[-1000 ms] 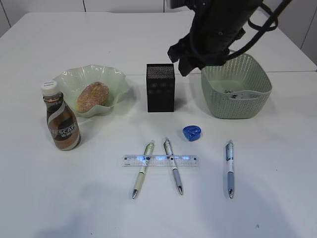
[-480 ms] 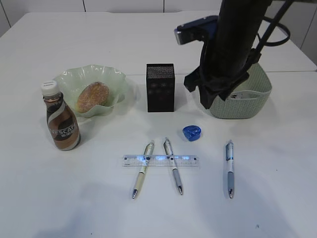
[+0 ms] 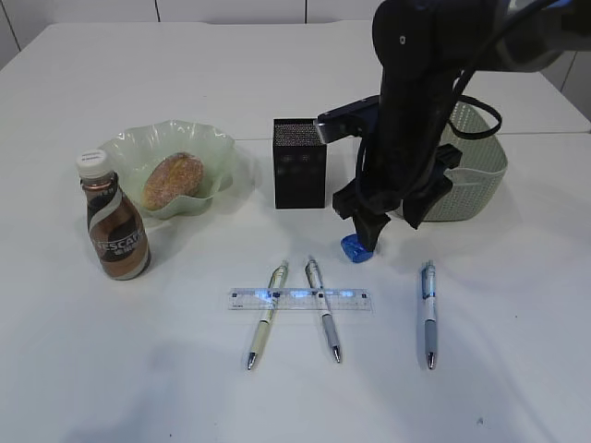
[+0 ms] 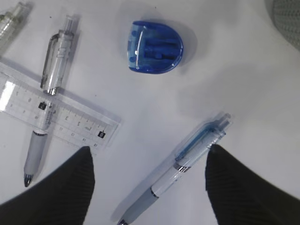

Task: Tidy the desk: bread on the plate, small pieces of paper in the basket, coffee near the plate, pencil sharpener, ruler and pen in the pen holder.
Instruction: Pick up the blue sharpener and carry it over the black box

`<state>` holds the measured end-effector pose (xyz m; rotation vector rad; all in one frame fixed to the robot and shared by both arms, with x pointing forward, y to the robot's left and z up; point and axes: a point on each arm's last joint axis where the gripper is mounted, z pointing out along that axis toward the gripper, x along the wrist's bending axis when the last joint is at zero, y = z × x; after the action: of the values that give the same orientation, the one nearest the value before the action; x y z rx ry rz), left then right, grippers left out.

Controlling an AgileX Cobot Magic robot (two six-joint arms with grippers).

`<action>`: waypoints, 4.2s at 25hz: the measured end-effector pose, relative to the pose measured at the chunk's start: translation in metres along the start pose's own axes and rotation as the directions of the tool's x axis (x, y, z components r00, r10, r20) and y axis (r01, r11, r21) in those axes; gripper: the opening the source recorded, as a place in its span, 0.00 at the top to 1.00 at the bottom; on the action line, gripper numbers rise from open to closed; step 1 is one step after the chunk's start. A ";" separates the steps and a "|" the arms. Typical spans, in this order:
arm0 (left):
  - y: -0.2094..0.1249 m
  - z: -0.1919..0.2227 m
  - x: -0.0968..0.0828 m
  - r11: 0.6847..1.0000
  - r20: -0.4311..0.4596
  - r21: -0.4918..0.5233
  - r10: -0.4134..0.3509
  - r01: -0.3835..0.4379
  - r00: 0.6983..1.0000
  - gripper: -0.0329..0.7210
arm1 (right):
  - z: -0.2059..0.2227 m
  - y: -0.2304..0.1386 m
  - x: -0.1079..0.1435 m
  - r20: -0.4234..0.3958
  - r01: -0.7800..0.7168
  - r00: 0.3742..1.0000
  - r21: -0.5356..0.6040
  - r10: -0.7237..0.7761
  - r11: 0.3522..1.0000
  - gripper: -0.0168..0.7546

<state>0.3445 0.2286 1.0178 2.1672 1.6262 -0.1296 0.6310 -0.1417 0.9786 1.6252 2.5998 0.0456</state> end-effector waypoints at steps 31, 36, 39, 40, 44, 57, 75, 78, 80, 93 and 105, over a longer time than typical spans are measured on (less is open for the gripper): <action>-0.001 0.000 0.000 1.000 0.000 0.014 0.000 0.000 1.000 0.51 | 0.055 0.037 -0.009 -0.009 -0.031 0.999 -0.020 0.031 0.999 0.22; -0.001 0.000 0.000 1.000 0.000 0.016 0.000 0.000 1.000 0.51 | 0.056 0.035 -0.022 -0.010 -0.062 0.998 -0.013 0.062 0.998 0.22; -0.001 0.000 0.000 1.000 0.000 0.016 0.000 0.000 1.000 0.51 | 0.056 0.035 -0.025 -0.011 -0.071 0.997 -0.012 0.071 0.997 0.22; -0.001 0.000 0.000 1.000 0.000 0.016 0.000 0.000 1.000 0.51 | 0.056 0.035 -0.025 -0.016 -0.073 0.997 -0.012 0.073 0.997 0.22; -0.001 0.000 0.000 1.000 0.000 0.016 0.000 0.000 1.000 0.51 | 0.055 0.034 -0.021 -0.053 -0.085 0.995 -0.005 0.085 0.996 0.22; -0.001 0.000 0.000 1.000 0.000 0.016 0.000 0.000 1.000 0.51 | 0.055 0.036 -0.010 -0.082 -0.055 0.995 -0.017 0.054 0.998 0.22; -0.002 0.000 0.000 1.000 0.000 0.021 0.000 0.000 1.000 0.51 | 0.070 0.041 -0.010 -0.076 -0.050 0.996 -0.029 0.047 0.998 0.22; -0.002 0.000 0.000 1.000 0.000 0.023 0.000 0.000 1.000 0.51 | 0.070 0.043 -0.011 -0.074 -0.051 0.996 -0.046 0.047 0.998 0.22; -0.002 0.000 0.000 1.000 0.000 0.023 0.000 0.000 1.000 0.51 | 0.070 0.043 -0.011 -0.073 -0.051 0.996 -0.056 0.047 0.997 0.22; -0.002 0.000 0.000 1.000 0.001 0.026 0.000 0.000 1.000 0.51 | 0.083 0.044 -0.011 -0.070 -0.050 0.996 -0.043 0.046 0.998 0.22; -0.003 0.000 0.000 1.000 0.001 0.028 0.000 0.000 1.000 0.51 | 0.083 0.045 -0.011 -0.067 -0.048 0.997 -0.051 0.045 0.998 0.33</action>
<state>0.3421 0.2292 1.0171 2.1881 1.6336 -0.1543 0.6832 -0.1330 0.8991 1.6942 2.5840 0.1713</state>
